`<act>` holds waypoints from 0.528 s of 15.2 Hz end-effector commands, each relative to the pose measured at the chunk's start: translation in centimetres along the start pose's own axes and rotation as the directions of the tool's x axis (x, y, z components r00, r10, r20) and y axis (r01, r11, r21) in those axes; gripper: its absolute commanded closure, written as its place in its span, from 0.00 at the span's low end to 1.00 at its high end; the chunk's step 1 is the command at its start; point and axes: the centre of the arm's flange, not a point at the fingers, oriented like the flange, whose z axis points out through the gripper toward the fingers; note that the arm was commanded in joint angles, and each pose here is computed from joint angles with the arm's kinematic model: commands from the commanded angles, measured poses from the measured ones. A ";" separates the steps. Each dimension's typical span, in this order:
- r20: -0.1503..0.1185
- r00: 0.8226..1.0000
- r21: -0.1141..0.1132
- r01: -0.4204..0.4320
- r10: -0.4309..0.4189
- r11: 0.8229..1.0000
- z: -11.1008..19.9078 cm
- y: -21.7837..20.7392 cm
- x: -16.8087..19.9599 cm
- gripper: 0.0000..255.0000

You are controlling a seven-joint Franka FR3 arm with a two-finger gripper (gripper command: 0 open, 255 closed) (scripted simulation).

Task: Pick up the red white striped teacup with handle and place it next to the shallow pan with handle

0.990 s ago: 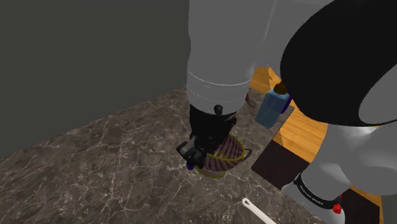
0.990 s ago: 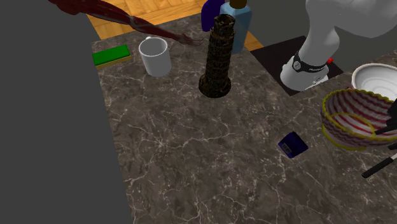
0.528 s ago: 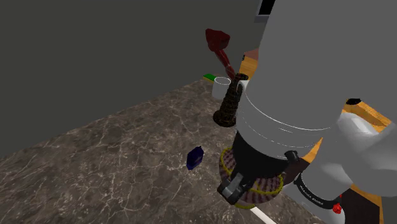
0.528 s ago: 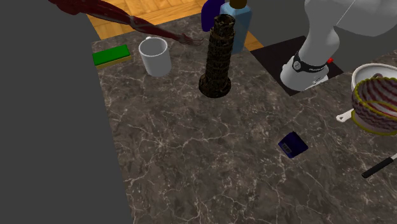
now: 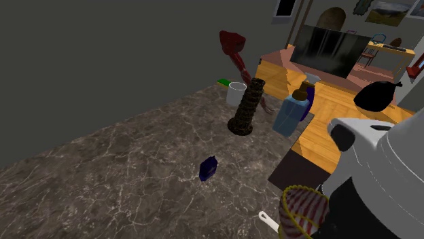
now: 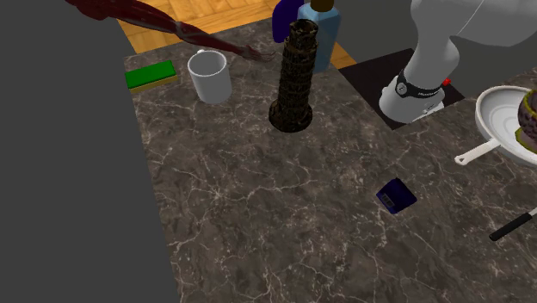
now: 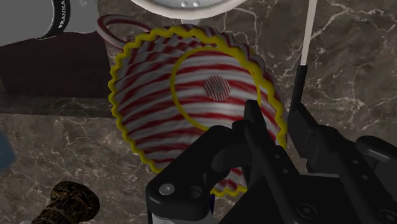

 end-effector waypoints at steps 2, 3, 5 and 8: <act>0.000 1.000 0.000 -0.001 0.001 1.000 0.0 0.1 -4.1 1.00; 0.000 1.000 0.000 -0.001 0.001 1.000 0.0 0.1 -5.4 1.00; 0.000 1.000 0.000 -0.001 0.001 1.000 0.0 0.2 -8.0 1.00; 0.000 1.000 0.000 -0.001 0.001 1.000 -0.1 0.3 -12.0 1.00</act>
